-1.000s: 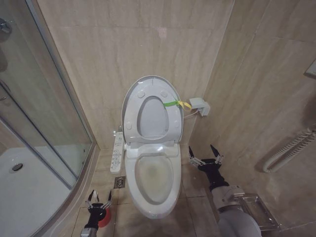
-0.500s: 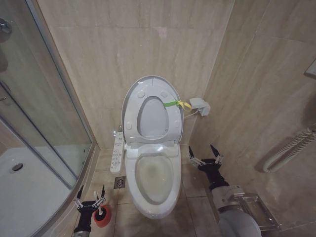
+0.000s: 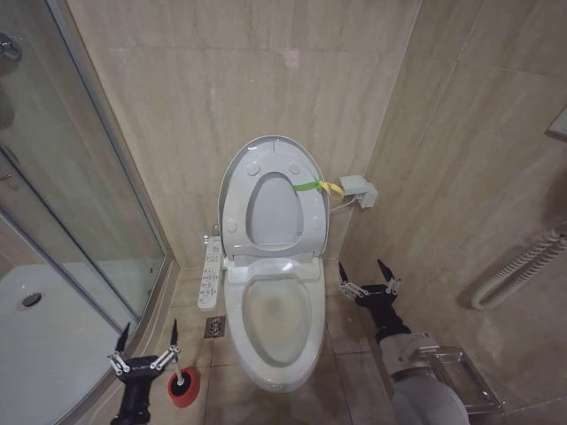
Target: Open the toilet lid, clean the toilet bowl with a toilet brush, close the toilet lid, and flush.
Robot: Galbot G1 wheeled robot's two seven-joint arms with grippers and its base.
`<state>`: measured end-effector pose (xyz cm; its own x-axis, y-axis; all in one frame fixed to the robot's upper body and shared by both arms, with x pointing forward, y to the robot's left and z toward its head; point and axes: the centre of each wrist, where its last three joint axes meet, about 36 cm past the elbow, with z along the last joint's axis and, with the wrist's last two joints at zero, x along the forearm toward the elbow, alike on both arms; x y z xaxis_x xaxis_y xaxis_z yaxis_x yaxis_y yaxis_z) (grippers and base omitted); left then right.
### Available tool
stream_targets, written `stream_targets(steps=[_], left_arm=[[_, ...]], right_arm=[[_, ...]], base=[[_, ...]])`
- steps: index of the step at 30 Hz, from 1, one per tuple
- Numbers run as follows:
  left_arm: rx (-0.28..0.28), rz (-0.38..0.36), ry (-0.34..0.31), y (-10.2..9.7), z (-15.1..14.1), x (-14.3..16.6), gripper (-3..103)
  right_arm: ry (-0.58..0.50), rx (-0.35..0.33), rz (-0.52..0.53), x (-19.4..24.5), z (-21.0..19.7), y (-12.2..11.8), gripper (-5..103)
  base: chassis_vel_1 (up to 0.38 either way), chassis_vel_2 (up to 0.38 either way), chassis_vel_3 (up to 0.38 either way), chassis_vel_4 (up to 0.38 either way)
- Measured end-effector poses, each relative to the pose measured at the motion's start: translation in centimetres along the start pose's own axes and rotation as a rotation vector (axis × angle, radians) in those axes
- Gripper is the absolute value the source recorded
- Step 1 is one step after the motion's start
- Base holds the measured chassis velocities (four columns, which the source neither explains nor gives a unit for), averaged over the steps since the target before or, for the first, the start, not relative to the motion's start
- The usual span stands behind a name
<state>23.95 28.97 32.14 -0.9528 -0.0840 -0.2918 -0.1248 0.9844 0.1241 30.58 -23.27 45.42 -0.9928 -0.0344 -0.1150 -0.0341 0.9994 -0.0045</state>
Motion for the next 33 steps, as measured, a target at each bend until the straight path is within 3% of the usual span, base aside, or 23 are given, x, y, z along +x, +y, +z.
stream_targets(steps=[8, 13, 23, 29, 33], left_arm=[[0.039, -0.094, -0.034, 2.1, -4.0, -2.0, 100], [0.123, -0.127, 0.02, 1.3, -7.0, -2.0, 100], [0.143, -0.045, 0.01, 1.1, -7.1, -1.5, 100], [0.153, -0.06, 0.012, 0.3, -6.9, -1.0, 100], [0.146, -0.069, 0.049, -0.4, -6.8, -0.6, 100]], right_arm=[[0.0, 0.0, 0.0, 0.0, 0.0, 0.0, 100], [0.0, 0.0, 0.0, 0.0, 0.0, 0.0, 100], [0.0, 0.0, 0.0, 0.0, 0.0, 0.0, 100], [0.0, 0.0, 0.0, 0.0, 0.0, 0.0, 100], [0.0, 0.0, 0.0, 0.0, 0.0, 0.0, 100]], base=[[0.0, 0.0, 0.0, 0.0], [0.0, 0.0, 0.0, 0.0], [0.0, 0.0, 0.0, 0.0], [0.0, 0.0, 0.0, 0.0], [0.0, 0.0, 0.0, 0.0]])
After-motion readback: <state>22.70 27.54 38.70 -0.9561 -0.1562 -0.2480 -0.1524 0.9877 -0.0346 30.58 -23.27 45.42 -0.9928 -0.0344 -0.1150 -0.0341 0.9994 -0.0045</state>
